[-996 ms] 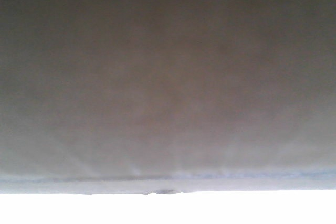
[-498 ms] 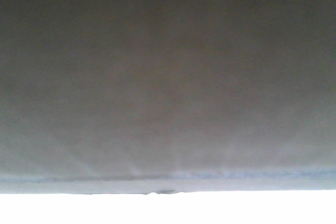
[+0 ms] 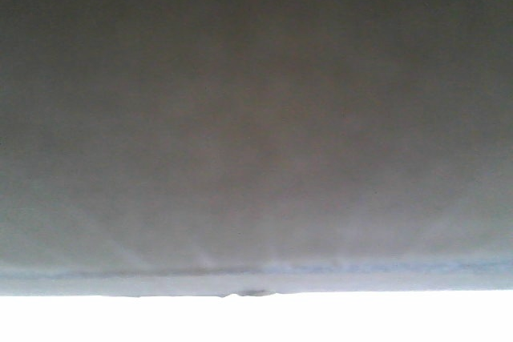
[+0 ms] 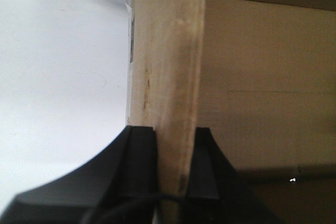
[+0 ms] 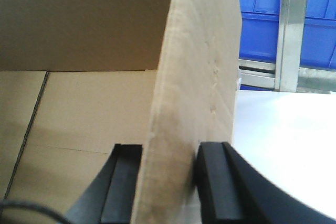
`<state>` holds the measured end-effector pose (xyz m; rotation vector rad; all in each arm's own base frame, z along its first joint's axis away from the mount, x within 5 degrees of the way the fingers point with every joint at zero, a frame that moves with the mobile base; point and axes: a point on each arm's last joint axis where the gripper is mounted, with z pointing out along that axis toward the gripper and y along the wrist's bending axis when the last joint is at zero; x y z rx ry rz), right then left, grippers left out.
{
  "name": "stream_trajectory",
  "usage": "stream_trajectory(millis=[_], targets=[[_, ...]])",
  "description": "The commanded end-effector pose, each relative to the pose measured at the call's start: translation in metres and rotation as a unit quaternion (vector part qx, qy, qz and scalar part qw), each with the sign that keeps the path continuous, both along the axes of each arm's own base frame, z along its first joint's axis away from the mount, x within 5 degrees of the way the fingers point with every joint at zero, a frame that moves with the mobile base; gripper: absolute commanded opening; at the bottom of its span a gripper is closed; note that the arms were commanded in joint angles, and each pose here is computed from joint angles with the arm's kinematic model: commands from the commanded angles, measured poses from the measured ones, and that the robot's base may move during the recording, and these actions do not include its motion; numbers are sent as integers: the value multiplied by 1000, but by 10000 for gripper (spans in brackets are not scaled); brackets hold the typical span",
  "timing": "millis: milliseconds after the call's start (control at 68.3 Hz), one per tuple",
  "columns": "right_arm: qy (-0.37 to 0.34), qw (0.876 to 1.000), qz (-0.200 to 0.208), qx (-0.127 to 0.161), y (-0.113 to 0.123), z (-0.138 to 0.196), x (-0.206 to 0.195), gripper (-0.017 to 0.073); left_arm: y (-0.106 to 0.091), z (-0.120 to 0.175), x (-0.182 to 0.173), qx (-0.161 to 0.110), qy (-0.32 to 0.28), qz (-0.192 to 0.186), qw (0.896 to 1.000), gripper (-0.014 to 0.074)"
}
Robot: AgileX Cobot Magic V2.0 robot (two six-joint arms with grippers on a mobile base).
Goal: Grab box from left shelf to table start
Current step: 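Carry the box with both grippers over the white table, then lower the box onto the white table with both grippers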
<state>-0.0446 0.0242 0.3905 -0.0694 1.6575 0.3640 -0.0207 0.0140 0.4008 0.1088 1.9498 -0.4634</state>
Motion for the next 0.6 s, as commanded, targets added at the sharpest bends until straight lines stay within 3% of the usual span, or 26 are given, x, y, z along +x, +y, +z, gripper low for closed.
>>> stream_trajectory(millis=[0,308,586], targets=[[-59,998,-35,-7,-6,16,2,58,-2,24,-2,-65,-79,-15,995,-99],[-46,998,-35,-9,-6,16,7,58,-5,27,3,-73,-86,-19,993,-99],[105,994,-16,-17,-3,29,95,58,-30,47,79,25,-27,29,999,-99]])
